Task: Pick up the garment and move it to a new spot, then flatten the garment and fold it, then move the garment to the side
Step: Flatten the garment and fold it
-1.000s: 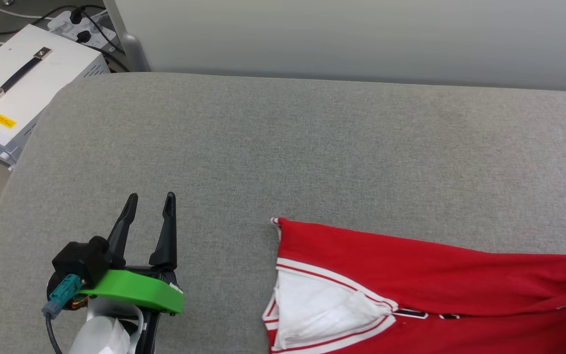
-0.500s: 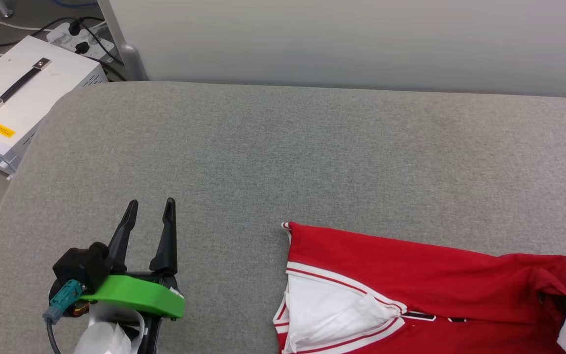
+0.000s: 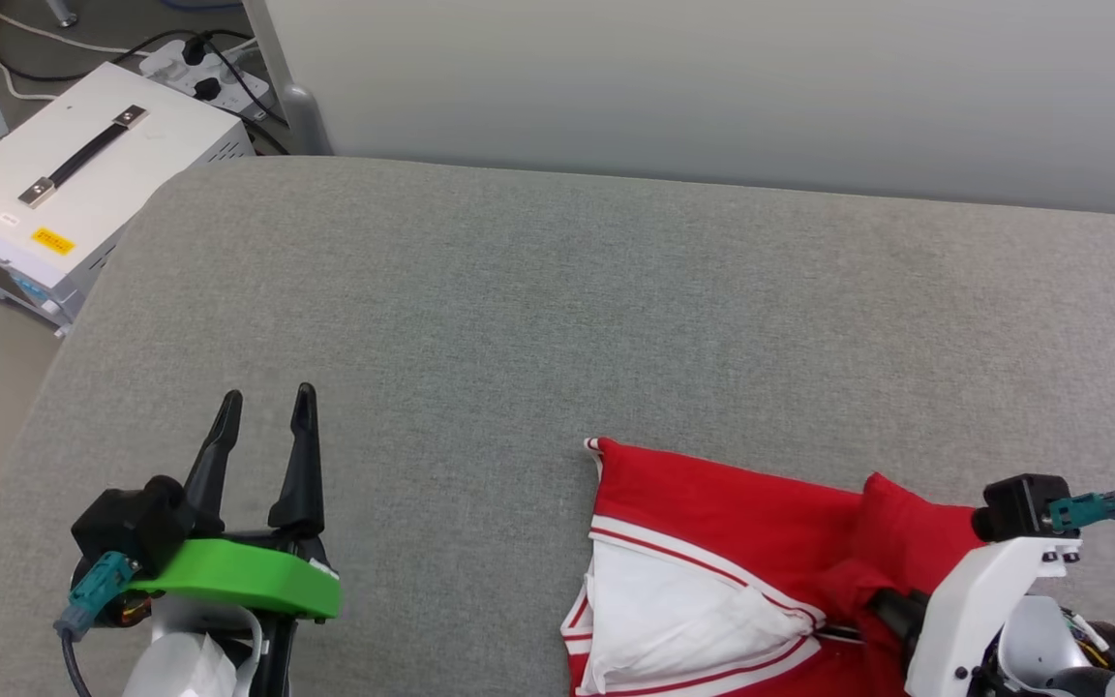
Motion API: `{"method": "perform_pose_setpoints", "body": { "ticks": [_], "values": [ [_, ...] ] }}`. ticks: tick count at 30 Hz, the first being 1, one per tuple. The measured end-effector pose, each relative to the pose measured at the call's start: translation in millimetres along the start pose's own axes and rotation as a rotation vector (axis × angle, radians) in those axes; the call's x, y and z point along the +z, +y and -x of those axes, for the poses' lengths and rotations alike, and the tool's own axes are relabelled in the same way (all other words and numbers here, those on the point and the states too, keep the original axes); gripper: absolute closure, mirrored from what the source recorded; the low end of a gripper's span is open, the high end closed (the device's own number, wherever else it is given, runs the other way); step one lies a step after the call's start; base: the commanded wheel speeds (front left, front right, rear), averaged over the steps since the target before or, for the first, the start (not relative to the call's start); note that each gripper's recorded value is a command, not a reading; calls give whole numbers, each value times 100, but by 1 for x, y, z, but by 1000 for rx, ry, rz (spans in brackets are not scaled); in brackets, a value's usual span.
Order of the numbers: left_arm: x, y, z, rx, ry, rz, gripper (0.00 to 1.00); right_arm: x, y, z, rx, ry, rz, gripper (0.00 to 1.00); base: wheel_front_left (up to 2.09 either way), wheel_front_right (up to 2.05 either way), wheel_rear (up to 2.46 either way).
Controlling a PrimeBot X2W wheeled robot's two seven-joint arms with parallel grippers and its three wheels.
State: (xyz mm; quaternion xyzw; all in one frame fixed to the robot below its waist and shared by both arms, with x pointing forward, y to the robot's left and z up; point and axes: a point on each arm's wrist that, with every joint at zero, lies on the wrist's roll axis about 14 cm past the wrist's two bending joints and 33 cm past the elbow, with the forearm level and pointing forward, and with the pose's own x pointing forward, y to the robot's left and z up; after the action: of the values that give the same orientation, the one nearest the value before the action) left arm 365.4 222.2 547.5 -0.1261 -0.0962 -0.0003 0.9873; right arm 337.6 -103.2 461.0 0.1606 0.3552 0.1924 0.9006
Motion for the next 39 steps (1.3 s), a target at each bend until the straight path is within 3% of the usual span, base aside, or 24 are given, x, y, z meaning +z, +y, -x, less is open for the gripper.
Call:
{"method": "perform_pose_setpoints", "body": {
  "ticks": [12, 22, 23, 24, 32, 39],
  "values": [
    [12, 20, 14, 62, -27, -6, 0, -5, 81, -31, 285, 3, -48, 100, 0, 0, 0],
    [13, 26, 21, 85, -27, -8, 0, -25, 97, -60, 308, 59, -19, 100, 0, 0, 0],
    [13, 27, 22, 87, -25, -6, 0, -27, 96, -62, 304, 62, -19, 56, 0, 0, 0],
    [12, 28, 22, 89, -22, -6, 0, -27, 96, -64, 301, 58, -12, 2, 0, 0, 0],
    [5, 29, 23, 94, -2, -6, 0, -27, 141, -67, 444, 59, -16, 0, 0, 0, 0],
    [7, 23, 20, 73, -8, -3, 0, 1, 146, -59, 438, -49, 61, 0, 0, 0, 0]
  ]
}}
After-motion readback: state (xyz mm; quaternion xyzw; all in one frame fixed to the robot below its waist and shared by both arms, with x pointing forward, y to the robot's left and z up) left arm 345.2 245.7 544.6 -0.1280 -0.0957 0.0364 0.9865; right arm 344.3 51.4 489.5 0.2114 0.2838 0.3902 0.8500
